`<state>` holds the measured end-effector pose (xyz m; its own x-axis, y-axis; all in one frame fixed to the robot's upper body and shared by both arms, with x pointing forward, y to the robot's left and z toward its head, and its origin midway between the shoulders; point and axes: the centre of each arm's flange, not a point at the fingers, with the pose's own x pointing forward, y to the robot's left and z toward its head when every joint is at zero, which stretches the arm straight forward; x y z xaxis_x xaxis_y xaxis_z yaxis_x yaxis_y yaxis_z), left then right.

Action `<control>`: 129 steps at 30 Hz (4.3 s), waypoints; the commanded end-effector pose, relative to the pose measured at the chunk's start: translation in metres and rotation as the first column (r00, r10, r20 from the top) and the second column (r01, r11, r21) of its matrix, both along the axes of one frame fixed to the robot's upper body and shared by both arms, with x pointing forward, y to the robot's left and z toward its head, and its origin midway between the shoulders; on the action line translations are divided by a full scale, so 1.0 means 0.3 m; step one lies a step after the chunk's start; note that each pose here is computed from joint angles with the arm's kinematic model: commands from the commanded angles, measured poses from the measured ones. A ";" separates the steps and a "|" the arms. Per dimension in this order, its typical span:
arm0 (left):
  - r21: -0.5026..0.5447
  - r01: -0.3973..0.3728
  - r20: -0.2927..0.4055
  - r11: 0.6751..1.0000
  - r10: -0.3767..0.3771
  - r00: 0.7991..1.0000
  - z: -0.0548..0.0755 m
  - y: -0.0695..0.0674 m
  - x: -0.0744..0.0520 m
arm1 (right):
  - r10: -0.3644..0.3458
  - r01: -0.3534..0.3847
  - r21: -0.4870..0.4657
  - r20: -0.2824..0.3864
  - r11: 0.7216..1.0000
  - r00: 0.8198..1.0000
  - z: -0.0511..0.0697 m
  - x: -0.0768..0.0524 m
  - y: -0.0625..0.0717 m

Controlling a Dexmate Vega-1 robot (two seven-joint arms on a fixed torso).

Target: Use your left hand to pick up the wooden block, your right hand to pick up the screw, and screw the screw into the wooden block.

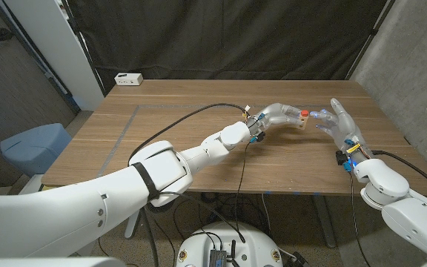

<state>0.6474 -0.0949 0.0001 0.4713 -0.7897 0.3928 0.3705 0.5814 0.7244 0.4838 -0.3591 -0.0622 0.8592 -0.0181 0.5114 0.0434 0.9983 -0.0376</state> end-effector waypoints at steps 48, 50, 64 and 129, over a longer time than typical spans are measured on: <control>-0.001 0.018 0.008 1.000 -0.018 1.000 -0.014 -0.006 -0.013 | 0.104 -0.103 -0.037 0.014 0.994 0.994 0.023 0.057 0.018; 0.000 0.017 0.007 1.000 -0.017 1.000 -0.013 -0.006 -0.012 | 0.104 -0.103 -0.036 0.015 0.994 0.994 0.023 0.057 0.018; -0.001 0.017 0.006 1.000 -0.017 1.000 -0.013 -0.003 -0.011 | 0.109 -0.108 -0.045 0.009 0.993 0.994 0.030 0.062 0.027; -0.007 0.013 -0.007 1.000 -0.013 1.000 -0.015 0.006 -0.004 | 0.051 -0.051 -0.020 -0.003 0.998 0.999 0.015 0.034 0.022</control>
<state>0.6463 -0.0937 -0.0035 0.4648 -0.7928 0.3943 0.3783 0.5804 0.7211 0.4963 -0.3531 -0.0569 0.8592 0.0456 0.5096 -0.0166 0.9980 -0.0613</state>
